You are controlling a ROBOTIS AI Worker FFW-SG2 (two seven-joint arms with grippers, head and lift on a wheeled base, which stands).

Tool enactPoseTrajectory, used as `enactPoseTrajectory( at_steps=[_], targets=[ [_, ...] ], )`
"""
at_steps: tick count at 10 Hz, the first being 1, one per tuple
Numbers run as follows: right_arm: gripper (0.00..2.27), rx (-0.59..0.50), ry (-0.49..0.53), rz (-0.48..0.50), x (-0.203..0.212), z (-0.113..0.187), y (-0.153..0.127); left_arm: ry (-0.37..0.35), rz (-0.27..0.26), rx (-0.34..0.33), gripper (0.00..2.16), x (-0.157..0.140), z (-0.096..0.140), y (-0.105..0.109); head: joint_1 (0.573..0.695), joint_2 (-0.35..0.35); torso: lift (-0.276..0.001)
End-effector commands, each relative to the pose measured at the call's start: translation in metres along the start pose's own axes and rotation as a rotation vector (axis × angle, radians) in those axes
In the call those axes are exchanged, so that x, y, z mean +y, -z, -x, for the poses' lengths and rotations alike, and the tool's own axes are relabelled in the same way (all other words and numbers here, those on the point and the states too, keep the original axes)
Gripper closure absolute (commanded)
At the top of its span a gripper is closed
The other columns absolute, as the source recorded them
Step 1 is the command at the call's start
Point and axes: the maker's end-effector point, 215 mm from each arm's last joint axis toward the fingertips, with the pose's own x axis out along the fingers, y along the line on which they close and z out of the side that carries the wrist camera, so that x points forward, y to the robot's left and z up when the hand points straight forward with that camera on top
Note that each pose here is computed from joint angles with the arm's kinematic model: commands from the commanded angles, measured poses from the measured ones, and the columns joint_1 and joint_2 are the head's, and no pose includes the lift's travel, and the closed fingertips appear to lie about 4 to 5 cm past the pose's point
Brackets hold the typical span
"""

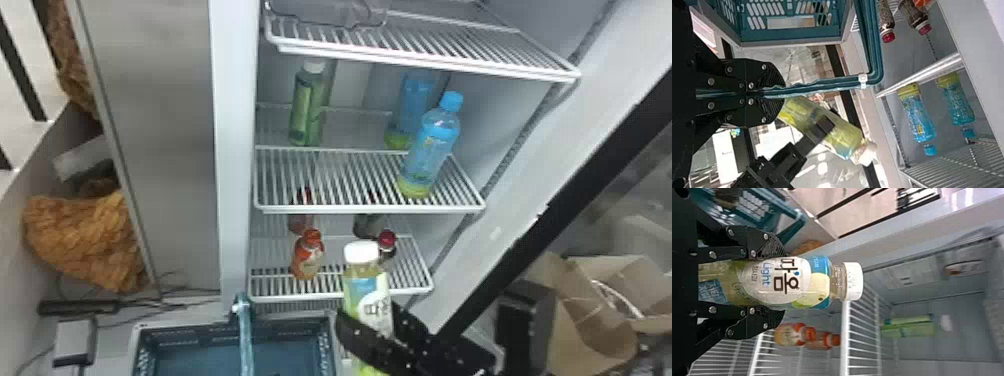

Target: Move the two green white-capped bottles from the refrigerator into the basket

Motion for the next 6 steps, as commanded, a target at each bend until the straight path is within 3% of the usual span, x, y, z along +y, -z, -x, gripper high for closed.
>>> enactPoseTrajectory(
  at_steps=[1, 6],
  targets=[
    [0.87, 0.071, -0.005, -0.019, -0.005, -0.007, 0.019, 0.001, -0.002, 0.003, 1.20, 0.000, 0.000, 0.000, 0.695, -0.281, -0.004],
    [0.87, 0.212, -0.138, -0.082, 0.021, -0.035, 0.062, -0.001, -0.004, 0.004, 1.20, 0.000, -0.001, 0.000, 0.695, -0.261, -0.004]
  ],
)
